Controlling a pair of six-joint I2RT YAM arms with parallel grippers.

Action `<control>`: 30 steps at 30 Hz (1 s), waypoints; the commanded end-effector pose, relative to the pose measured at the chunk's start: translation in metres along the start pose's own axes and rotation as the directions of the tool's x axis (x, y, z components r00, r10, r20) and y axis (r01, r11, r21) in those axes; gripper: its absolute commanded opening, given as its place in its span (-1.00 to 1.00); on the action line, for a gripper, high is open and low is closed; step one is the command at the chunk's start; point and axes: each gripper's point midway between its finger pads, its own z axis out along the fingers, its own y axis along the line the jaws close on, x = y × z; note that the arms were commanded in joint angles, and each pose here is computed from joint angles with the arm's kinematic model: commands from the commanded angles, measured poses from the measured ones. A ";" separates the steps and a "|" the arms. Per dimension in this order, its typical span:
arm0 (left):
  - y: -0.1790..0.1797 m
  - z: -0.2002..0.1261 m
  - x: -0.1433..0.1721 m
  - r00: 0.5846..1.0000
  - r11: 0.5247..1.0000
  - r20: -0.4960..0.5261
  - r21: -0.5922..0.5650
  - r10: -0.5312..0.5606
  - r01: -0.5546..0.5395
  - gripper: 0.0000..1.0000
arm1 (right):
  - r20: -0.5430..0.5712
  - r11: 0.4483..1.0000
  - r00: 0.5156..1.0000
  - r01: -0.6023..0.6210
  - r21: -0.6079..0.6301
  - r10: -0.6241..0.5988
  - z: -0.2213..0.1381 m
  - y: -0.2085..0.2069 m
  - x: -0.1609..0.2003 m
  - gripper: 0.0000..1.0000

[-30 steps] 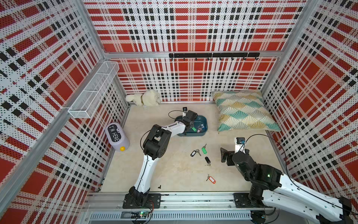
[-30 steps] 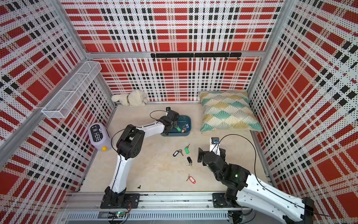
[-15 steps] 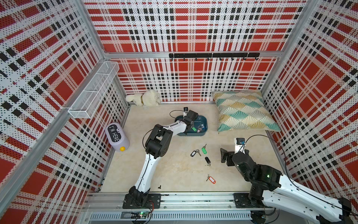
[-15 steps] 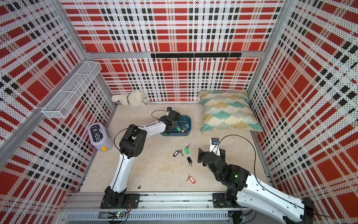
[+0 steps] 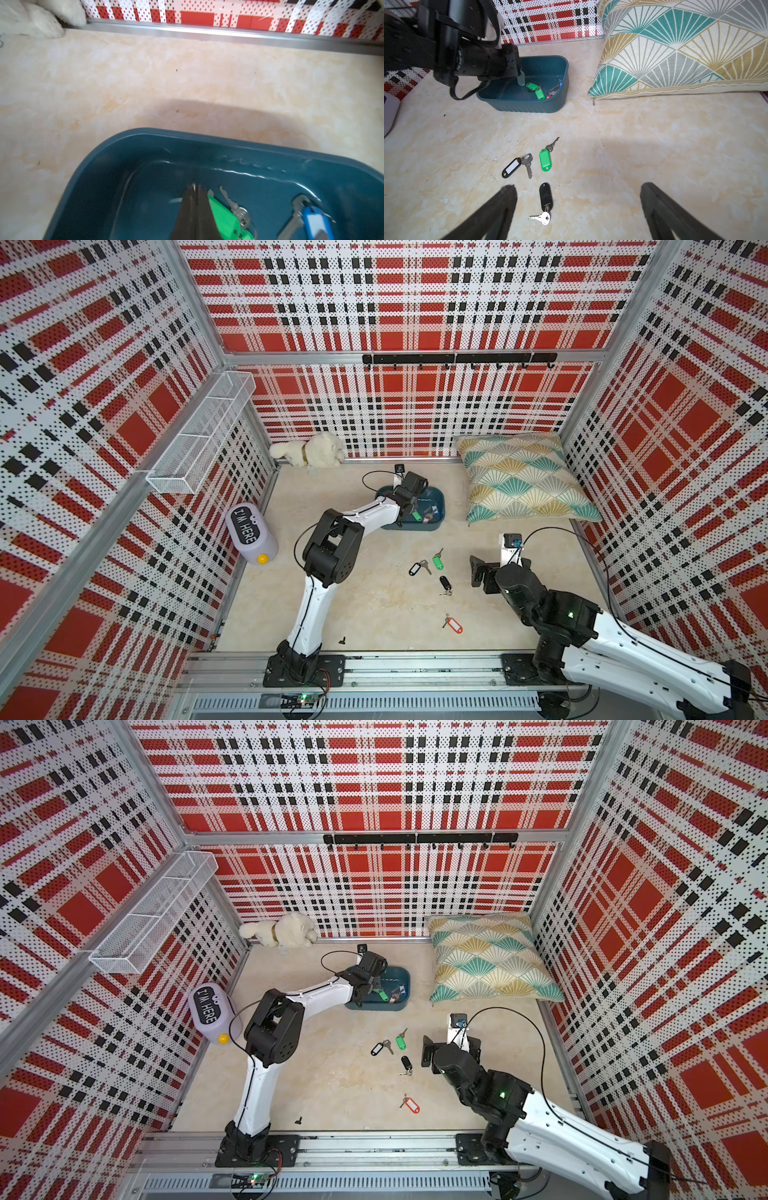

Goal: Take the keys out of the storage box
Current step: Pick up the key from the storage box, then place the key at the center of the board.

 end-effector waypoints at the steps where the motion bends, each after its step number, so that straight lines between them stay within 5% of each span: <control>1: 0.000 -0.028 -0.021 0.999 1.000 0.052 0.014 -0.014 0.014 -1.00 | 0.004 1.000 1.000 -0.004 -0.008 0.004 0.004 0.002 0.001 1.00; 8: 0.000 -0.086 -0.034 0.993 0.997 0.106 0.066 -0.050 0.043 -1.00 | 0.030 1.000 1.000 -0.001 -0.018 0.002 0.007 0.008 -0.006 1.00; 13: 0.004 -0.163 -0.018 0.983 0.983 0.147 0.163 -0.108 0.084 -1.00 | 0.034 1.000 0.999 0.008 0.031 -0.009 0.021 0.006 -0.016 1.00; 20: 0.001 -0.244 0.077 0.985 0.940 0.093 0.325 -0.143 0.105 -1.00 | 0.001 0.991 1.000 0.020 0.134 -0.020 0.046 -0.005 -0.026 1.00; 30: 0.006 -0.245 0.187 0.991 0.928 -0.065 0.348 -0.118 0.134 -1.00 | -0.028 0.990 1.000 0.005 0.141 -0.001 0.063 -0.003 -0.029 1.00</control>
